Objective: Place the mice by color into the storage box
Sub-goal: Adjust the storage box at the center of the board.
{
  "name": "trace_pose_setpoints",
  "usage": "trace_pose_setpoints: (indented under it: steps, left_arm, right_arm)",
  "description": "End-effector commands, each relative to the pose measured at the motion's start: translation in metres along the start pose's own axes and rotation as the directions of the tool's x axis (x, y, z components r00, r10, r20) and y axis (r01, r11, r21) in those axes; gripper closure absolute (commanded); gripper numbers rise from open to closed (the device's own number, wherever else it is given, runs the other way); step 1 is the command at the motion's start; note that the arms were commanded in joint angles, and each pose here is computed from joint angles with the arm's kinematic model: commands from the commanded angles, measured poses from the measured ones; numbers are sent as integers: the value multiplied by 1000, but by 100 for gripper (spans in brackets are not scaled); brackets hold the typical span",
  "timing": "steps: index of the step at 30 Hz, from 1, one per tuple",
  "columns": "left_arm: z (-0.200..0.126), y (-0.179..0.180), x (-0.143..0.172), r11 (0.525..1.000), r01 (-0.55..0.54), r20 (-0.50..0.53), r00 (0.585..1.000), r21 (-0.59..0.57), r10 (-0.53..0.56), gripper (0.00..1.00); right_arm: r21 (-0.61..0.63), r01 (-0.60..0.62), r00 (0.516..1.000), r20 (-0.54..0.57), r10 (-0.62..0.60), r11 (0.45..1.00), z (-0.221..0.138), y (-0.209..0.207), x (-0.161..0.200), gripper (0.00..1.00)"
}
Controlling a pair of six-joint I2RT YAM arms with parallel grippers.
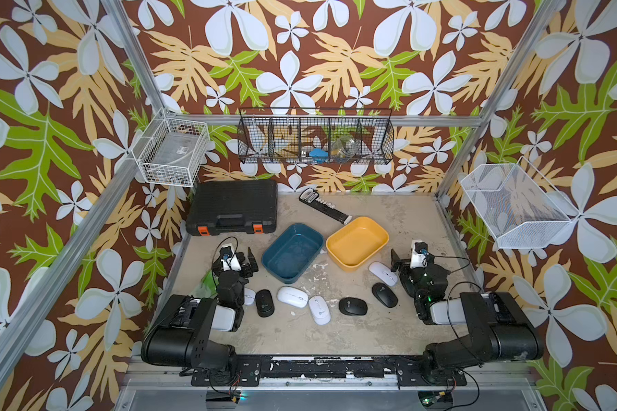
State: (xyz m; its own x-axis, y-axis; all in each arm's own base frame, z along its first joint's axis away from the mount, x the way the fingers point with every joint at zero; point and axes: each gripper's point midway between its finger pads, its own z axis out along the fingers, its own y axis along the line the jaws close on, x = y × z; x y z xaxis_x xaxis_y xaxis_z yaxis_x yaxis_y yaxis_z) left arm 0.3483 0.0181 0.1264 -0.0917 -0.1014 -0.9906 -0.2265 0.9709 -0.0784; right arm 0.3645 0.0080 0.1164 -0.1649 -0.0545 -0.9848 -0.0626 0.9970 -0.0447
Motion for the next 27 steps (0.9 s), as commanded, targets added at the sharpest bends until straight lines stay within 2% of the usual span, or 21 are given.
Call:
trace_pose_setpoints:
  steps: [1,24,27]
  left_arm:
    - [1,-1,-8,1000,1,29,1000,6,-1,0]
    - [1,-1,-8,1000,0,27,1000,8,0,0]
    - [4,-4,-20,1000,-2,37,999,7,2,0]
  right_arm:
    - [1,6,999,33,-6,1000,0,0,-8,0]
    - [0,5,1000,31,-5,1000,1,0,-8,0]
    - [44,-14,996,91,10,999,-9,-8,-23,0]
